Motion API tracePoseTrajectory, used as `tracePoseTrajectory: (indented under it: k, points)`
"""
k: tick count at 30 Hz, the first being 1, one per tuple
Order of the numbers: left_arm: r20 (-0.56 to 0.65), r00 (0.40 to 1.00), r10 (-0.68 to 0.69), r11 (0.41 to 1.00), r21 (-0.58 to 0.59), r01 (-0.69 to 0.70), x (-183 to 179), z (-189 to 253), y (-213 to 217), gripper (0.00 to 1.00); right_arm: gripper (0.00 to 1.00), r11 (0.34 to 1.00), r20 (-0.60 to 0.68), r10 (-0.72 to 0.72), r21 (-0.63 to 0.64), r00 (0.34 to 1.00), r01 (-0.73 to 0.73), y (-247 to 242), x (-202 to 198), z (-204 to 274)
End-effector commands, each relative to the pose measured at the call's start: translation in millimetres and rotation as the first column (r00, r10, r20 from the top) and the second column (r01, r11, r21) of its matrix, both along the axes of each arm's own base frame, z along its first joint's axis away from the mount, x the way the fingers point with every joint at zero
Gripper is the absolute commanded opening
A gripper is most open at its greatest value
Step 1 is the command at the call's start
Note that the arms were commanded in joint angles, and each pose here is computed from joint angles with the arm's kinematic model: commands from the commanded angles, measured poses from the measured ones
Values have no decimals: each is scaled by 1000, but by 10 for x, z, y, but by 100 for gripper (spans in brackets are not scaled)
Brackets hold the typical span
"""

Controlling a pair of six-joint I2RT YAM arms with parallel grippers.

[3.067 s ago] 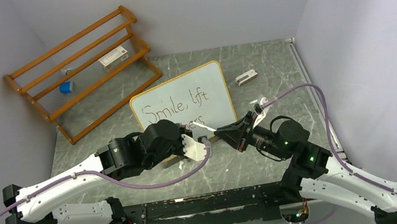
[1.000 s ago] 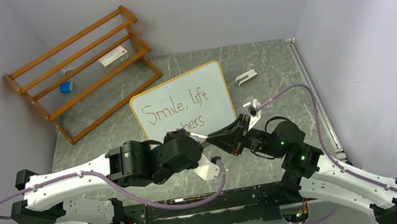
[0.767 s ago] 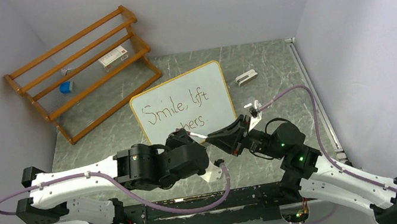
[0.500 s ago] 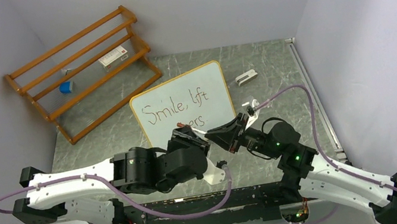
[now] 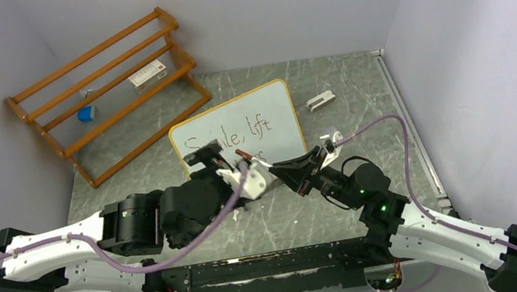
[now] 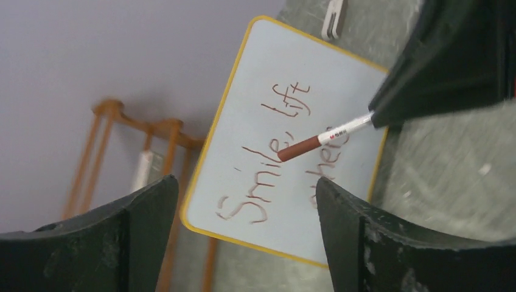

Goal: Write a sentence on the whiteboard
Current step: Insert the pen cap into the whiteboard marker, then adjust the pen cap from the whiteboard marker.

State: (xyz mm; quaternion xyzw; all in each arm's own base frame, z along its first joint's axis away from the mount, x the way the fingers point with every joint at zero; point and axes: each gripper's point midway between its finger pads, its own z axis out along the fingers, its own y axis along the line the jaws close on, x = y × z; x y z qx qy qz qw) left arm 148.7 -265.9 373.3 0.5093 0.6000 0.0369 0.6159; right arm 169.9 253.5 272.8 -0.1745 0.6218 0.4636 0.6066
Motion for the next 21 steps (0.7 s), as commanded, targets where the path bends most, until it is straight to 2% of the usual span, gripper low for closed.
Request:
tracePoseTrajectory:
  k: [1,5,9,15,19,21]
  points:
    - [-216,953,212,883,-374,-282,179,52,24,89,0,996,78,-59,72,995,53,-79,72,192]
    - [-470,856,215,730,-504,-461,422,-155,3,88,0,994,95,-85,74,992,79,-103,112,190]
    - [-616,780,114,589,-590,-552,584,-317,-62,92,0,992,113,-103,83,988,94,-140,122,179]
    - [-700,713,-30,375,-669,-641,669,-384,-165,89,0,992,143,-121,65,982,113,-159,148,138]
    - [-738,669,-90,270,-665,-697,682,-411,-229,88,0,991,156,-127,68,979,118,-167,154,111]
    - [-749,655,-100,239,-657,-715,699,-452,-253,88,0,991,162,-125,71,979,115,-164,150,99]
